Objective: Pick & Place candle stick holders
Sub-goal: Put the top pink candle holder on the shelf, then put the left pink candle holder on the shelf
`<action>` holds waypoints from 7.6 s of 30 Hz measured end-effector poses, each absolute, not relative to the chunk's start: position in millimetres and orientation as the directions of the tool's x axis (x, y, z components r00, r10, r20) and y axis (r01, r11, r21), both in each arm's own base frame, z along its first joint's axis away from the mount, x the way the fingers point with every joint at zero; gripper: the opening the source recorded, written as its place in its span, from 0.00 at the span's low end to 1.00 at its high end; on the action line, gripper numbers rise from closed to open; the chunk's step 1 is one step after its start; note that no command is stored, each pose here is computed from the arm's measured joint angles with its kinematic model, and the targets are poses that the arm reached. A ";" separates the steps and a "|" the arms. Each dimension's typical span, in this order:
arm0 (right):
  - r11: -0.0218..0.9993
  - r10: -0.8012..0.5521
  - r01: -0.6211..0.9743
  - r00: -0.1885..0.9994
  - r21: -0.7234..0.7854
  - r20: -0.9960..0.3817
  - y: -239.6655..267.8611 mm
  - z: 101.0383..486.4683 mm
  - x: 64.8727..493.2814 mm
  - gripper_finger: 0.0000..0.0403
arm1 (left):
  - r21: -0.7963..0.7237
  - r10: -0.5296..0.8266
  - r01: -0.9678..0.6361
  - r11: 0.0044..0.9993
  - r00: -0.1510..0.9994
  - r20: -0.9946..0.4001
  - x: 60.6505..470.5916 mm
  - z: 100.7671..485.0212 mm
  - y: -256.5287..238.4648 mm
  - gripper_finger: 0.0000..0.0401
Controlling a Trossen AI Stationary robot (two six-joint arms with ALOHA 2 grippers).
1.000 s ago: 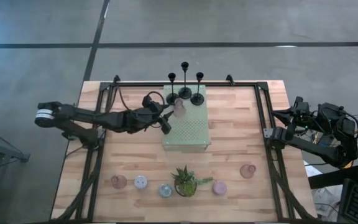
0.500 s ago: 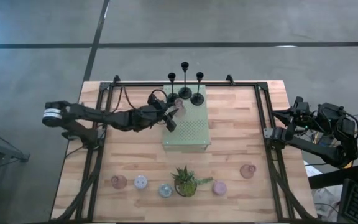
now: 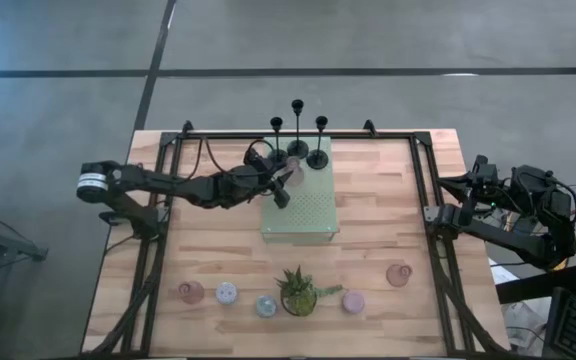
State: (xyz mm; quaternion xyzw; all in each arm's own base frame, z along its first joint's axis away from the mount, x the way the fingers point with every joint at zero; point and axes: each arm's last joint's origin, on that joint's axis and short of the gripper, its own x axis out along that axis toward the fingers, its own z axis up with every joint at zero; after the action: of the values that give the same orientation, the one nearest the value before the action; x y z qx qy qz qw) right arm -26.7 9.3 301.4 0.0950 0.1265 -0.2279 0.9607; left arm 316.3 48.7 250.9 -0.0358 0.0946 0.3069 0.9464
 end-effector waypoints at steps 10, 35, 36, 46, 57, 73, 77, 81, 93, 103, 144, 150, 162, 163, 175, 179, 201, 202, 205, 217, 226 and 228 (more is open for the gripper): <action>0.878 -0.414 0.462 0.864 0.125 -0.287 9.3 301.3 -26.6 0.02 | -0.017 0.577 -0.591 0.807 0.793 -0.196 315.7 251.7 55.6 0.34; 0.878 -0.414 0.462 0.864 0.124 -0.287 9.3 301.4 -26.7 0.02 | -0.008 0.525 -0.534 0.845 0.834 -0.170 316.2 255.0 62.3 0.34; 0.878 -0.414 0.462 0.864 0.124 -0.287 9.3 301.3 -26.6 0.02 | -0.009 0.524 -0.532 0.846 0.835 -0.168 316.7 254.6 62.9 0.34; 0.878 -0.414 0.462 0.864 0.124 -0.286 9.3 301.4 -26.7 0.02 | -0.017 0.515 -0.524 0.851 0.842 -0.159 321.0 249.9 65.0 0.34; 0.878 -0.414 0.462 0.864 0.124 -0.286 9.3 301.4 -26.7 0.02 | -0.018 0.551 -0.563 0.826 0.814 -0.186 308.4 261.2 59.3 0.34; 0.878 -0.414 0.462 0.864 0.124 -0.286 9.3 301.4 -26.7 0.02 | -0.086 0.189 -0.244 0.966 0.892 -0.411 217.4 309.0 10.5 0.34; 0.878 -0.414 0.462 0.864 0.124 -0.287 9.3 301.3 -26.6 0.02 | -0.191 0.020 -0.145 0.971 0.842 -0.539 178.9 324.9 2.9 0.34; 0.878 -0.414 0.462 0.864 0.124 -0.286 9.3 301.4 -26.7 0.02 | -0.208 -0.051 -0.154 0.966 0.677 -0.735 141.2 341.9 -4.3 0.34; 0.878 -0.414 0.462 0.864 0.124 -0.287 9.3 301.3 -26.6 0.02 | -0.250 -0.250 0.021 0.968 0.166 -0.954 101.9 346.2 -48.1 0.34; 0.878 -0.414 0.462 0.864 0.124 -0.287 9.3 301.3 -26.6 0.02 | -0.286 -0.291 0.057 0.957 0.169 -0.942 106.8 316.8 -75.4 0.34; 0.878 -0.414 0.462 0.864 0.124 -0.287 9.3 301.3 -26.6 0.02 | -0.515 -0.385 -0.244 0.822 0.428 -0.817 92.9 170.7 -149.7 0.37; 0.878 -0.414 0.462 0.864 0.124 -0.287 9.3 301.3 -26.6 0.02 | -0.528 -0.407 -0.186 0.829 0.447 -0.797 98.3 167.0 -158.6 0.53; 0.878 -0.414 0.462 0.864 0.124 -0.287 9.3 301.4 -26.7 0.02 | -0.383 -0.368 0.079 0.920 0.509 -0.778 105.1 160.5 -165.9 0.69; 0.878 -0.414 0.462 0.864 0.124 -0.287 9.3 301.3 -26.6 0.02 | -0.359 -0.354 0.095 0.928 0.523 -0.775 105.7 160.0 -165.8 0.68; 0.878 -0.414 0.462 0.864 0.125 -0.287 9.3 301.4 -26.6 0.02 | -0.265 -0.372 0.264 0.927 0.575 -0.729 109.4 163.5 -169.7 0.67; 0.878 -0.414 0.462 0.864 0.124 -0.287 9.3 301.3 -26.6 0.02 | -0.224 -0.368 0.307 0.925 0.575 -0.731 109.8 162.2 -170.4 0.64; 0.878 -0.414 0.462 0.864 0.124 -0.287 9.3 301.3 -26.7 0.02 | -0.052 -0.386 0.468 0.882 0.656 -0.649 122.1 158.2 -184.2 0.45; 0.878 -0.414 0.462 0.864 0.124 -0.286 9.3 301.4 -26.7 0.02 | -0.048 -0.382 0.467 0.883 0.655 -0.652 122.7 157.0 -184.3 0.45; 0.878 -0.414 0.462 0.864 0.124 -0.287 9.3 301.4 -26.7 0.02 | -0.028 -0.366 0.463 0.886 0.661 -0.655 125.8 154.1 -184.2 0.45; 0.878 -0.414 0.462 0.864 0.124 -0.287 9.3 301.3 -26.6 0.02 | -0.030 -0.385 0.472 0.881 0.679 -0.625 141.7 158.2 -182.7 0.33; 0.878 -0.414 0.462 0.864 0.124 -0.286 9.3 301.4 -26.7 0.02 | 0.013 -0.327 0.432 0.902 0.702 -0.633 170.0 219.7 -188.5 0.33; 0.878 -0.414 0.462 0.864 0.124 -0.287 9.3 301.4 -26.6 0.02 | 0.030 -0.260 0.363 0.931 0.719 -0.645 178.4 235.1 -178.7 0.33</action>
State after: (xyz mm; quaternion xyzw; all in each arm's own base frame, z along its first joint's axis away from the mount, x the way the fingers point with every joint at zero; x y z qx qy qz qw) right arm -26.6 9.3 301.4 0.0948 0.1267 -0.2279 0.9607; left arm 178.4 -178.7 235.1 0.0773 0.3350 -0.1685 0.9238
